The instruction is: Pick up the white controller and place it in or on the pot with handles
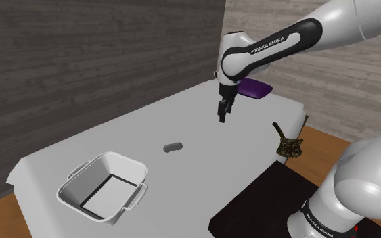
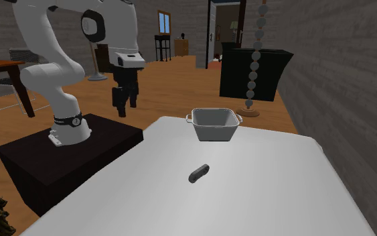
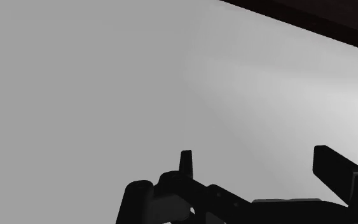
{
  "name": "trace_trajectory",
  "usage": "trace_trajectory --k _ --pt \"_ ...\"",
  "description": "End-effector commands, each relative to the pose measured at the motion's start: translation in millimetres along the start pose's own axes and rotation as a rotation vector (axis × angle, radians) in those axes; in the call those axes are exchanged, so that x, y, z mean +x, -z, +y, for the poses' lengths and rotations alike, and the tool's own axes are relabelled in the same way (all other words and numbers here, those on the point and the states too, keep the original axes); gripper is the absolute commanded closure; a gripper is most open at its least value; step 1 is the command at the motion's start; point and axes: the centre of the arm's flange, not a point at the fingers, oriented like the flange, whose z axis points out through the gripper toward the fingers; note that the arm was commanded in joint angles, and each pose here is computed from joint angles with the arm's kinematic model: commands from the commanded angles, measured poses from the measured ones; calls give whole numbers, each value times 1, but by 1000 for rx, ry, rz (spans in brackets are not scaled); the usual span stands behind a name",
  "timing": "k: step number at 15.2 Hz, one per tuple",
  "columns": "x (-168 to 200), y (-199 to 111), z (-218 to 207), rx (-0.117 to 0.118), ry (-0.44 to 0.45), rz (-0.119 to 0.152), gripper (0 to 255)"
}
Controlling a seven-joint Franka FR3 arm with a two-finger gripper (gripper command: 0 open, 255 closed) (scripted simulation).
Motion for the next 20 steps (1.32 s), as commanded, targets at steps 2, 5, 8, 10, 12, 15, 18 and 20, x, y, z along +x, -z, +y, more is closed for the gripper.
trace_trajectory --k 2,5,8,10,12,15,18,20 --pt "30 -26 8 -13 100 -3 0" --pt "61 -51 13 -25 196 -7 0" --pt "91 -76 15 -38 293 -11 0" --pt "111 -93 15 -46 357 -14 0" --pt "132 -110 14 -54 421 -16 0" --pt "162 -135 10 -66 518 -20 0" --pt "191 -161 3 -78 614 -24 0" --pt "210 -178 -3 -86 679 -27 0"
